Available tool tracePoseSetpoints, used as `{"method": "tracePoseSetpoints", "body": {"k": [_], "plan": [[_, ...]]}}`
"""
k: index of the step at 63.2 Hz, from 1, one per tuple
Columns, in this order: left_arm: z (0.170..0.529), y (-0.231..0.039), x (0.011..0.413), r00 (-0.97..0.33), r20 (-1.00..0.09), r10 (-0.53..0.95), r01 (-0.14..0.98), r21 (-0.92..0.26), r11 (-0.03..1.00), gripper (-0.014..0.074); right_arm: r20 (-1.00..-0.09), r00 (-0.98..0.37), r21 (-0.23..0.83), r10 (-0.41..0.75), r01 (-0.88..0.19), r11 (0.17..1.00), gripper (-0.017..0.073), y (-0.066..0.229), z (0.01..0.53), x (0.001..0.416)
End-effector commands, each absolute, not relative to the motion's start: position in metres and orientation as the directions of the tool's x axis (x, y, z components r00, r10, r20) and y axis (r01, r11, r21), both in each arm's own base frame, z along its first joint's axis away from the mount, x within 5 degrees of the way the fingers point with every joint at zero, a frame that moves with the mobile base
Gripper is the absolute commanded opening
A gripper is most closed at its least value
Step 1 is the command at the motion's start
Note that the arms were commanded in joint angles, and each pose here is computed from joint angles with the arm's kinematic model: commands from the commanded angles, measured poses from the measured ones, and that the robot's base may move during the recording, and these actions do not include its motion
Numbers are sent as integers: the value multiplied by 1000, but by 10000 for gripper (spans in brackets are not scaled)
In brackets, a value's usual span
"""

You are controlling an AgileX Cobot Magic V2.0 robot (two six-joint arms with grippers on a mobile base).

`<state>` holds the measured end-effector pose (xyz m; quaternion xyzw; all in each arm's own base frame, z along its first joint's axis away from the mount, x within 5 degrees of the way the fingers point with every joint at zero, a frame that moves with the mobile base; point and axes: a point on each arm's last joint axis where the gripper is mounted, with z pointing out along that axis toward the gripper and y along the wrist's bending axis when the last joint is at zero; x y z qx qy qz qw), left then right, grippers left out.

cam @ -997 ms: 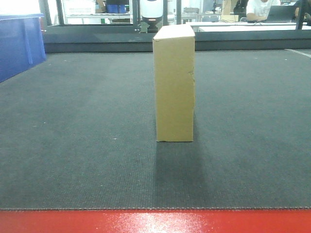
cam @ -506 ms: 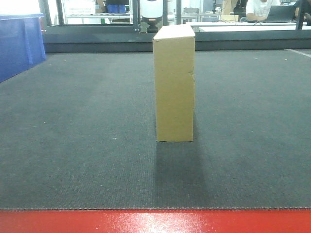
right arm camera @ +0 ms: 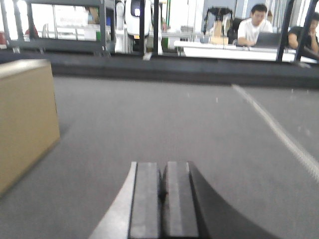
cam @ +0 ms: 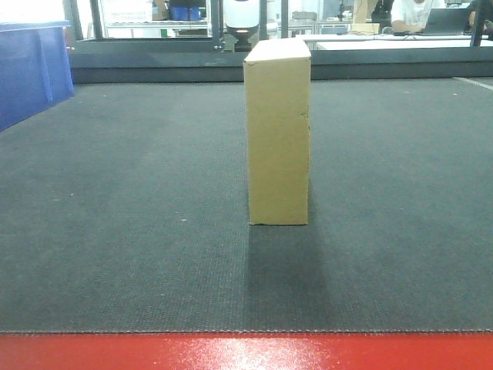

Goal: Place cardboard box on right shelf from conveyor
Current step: 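Lower the open right gripper over the tan cardboard box on the conveyor, then close the right gripper on the top of the tan box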

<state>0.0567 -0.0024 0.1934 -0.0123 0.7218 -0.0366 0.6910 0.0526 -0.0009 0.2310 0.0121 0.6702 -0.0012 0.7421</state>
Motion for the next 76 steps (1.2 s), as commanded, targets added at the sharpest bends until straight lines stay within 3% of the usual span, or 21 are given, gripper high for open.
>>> {"method": "tracePoseSetpoints", "body": {"k": [1,8,12,25,29,41,54,64,76], "plan": [[203,-2,56,54,-995,-81,33,-79,996,-119,-980,200,15,10,20,1000,59,-1,277,50],[203,-2,56,54,-995,-81,33,-79,996,-119,-986,164,13,10,17,1000,63,-1,316,59],[203,-2,56,54,-995,-81,33,-79,996,-119,-990,144,13,11,15,1000,110,-1,337,68],[203,-2,56,54,-995,-81,33,-79,996,-119,-999,27,-36,-37,20,999,545,-2,388,116],[203,-2,56,54,-995,-81,33,-79,996,-119,-998,-25,-53,-52,12,999,641,-2,397,131],[203,-2,56,54,-995,-81,33,-79,996,-119,-975,-206,-55,-78,-112,992,624,18,420,175],[203,-2,56,54,-995,-81,33,-79,996,-119,-893,-450,106,-20,-254,961,624,70,436,218],[203,-2,56,54,-995,-81,33,-79,996,-119,-799,-600,219,35,-237,946,624,117,441,249],[203,-2,56,54,-995,-81,33,-79,996,-119,-712,-699,242,70,-151,958,624,170,438,284]]}}
